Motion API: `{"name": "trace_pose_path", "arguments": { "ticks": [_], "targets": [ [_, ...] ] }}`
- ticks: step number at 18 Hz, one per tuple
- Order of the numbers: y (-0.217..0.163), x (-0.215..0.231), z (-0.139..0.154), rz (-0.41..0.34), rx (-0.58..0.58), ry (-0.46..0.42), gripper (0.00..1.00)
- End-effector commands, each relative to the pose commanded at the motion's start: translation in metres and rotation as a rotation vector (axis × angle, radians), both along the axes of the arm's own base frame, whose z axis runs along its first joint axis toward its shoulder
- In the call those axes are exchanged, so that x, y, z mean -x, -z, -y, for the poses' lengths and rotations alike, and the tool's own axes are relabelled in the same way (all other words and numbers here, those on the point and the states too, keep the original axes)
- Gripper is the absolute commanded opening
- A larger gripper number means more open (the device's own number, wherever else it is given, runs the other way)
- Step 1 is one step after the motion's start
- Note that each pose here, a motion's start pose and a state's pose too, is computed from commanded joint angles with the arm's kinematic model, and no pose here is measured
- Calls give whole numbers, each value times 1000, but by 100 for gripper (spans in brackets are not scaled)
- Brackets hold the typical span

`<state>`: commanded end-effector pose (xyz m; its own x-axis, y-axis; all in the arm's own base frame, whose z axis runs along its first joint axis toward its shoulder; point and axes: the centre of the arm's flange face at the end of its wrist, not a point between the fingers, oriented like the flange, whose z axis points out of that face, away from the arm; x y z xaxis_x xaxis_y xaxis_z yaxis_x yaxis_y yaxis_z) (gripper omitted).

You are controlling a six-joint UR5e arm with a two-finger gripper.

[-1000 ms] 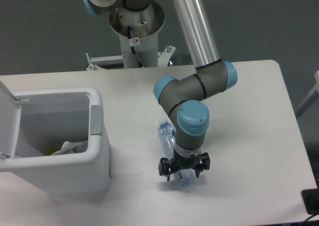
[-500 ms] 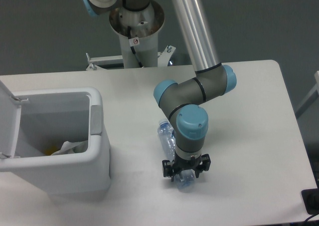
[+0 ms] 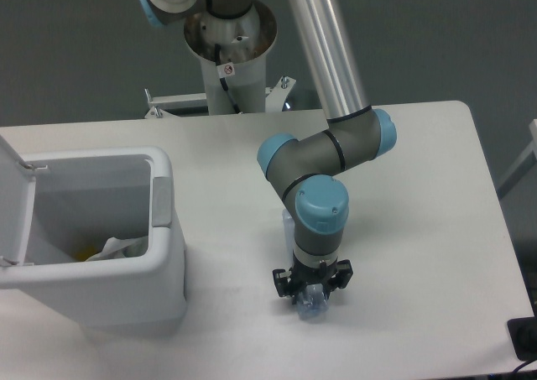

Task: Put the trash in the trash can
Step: 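Lower the gripper onto the bottle's base end and close on it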

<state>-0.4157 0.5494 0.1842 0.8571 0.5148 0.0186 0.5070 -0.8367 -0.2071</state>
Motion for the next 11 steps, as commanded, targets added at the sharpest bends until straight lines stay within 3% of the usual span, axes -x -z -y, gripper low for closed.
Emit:
{"name": "trace_pose_path", "arguments": {
  "ticks": [7,11],
  "targets": [
    [-78,9,-9,-92,-100,6,66],
    [-170,21,-33,-112,-317,-27,66]
  ]
}}
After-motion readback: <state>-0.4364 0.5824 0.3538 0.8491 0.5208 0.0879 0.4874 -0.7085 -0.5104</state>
